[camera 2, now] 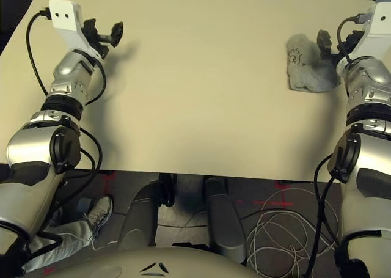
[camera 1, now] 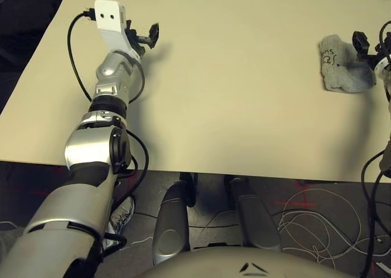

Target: Wipe the water off the table with a rag.

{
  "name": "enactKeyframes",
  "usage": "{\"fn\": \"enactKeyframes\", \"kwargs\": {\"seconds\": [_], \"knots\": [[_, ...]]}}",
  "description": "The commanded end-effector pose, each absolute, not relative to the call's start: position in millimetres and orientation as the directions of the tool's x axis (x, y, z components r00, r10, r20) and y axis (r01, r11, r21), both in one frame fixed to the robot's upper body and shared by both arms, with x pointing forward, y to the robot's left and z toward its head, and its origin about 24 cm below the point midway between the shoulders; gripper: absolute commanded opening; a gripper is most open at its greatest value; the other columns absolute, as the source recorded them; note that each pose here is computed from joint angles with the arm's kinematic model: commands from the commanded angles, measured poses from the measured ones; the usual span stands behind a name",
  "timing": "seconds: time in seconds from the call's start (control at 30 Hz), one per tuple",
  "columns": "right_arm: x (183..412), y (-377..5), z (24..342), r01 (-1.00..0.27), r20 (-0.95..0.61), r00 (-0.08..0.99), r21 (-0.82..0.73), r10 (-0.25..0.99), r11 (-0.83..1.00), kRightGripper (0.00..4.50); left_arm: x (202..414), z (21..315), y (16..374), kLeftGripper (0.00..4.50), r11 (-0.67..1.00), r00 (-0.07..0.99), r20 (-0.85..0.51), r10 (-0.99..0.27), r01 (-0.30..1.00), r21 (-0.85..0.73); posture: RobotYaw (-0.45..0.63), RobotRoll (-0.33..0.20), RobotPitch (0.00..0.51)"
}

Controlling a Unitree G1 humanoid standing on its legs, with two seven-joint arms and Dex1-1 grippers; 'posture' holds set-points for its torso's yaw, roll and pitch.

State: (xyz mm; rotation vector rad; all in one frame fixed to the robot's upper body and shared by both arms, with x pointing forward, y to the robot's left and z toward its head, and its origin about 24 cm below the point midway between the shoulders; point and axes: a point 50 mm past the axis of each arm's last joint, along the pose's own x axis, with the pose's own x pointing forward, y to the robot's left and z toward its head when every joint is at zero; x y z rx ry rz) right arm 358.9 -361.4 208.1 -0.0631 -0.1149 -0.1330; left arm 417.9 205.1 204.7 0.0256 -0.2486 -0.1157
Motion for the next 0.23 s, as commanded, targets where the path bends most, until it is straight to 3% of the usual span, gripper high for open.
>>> {"fn": "enactKeyframes", "kwargs": {"seconds": [0.03,0.23], "knots": [[352.3,-371.0,204.4,0.151,0.103,0.984,-0.034,-0.147,0.988,4.46,416.7,189.1,206.2,4.5,0.997,0.975,0.207,-0.082,0.078,0.024,-0.26,0.0,0.326],[350.4,-373.4,204.2,0.147,0.097,0.985,-0.037,-0.143,0.988,4.46,416.4,188.0,208.2,4.5,0.998,0.976,0.209,-0.058,0.057,0.01,-0.27,0.0,0.317]]}}
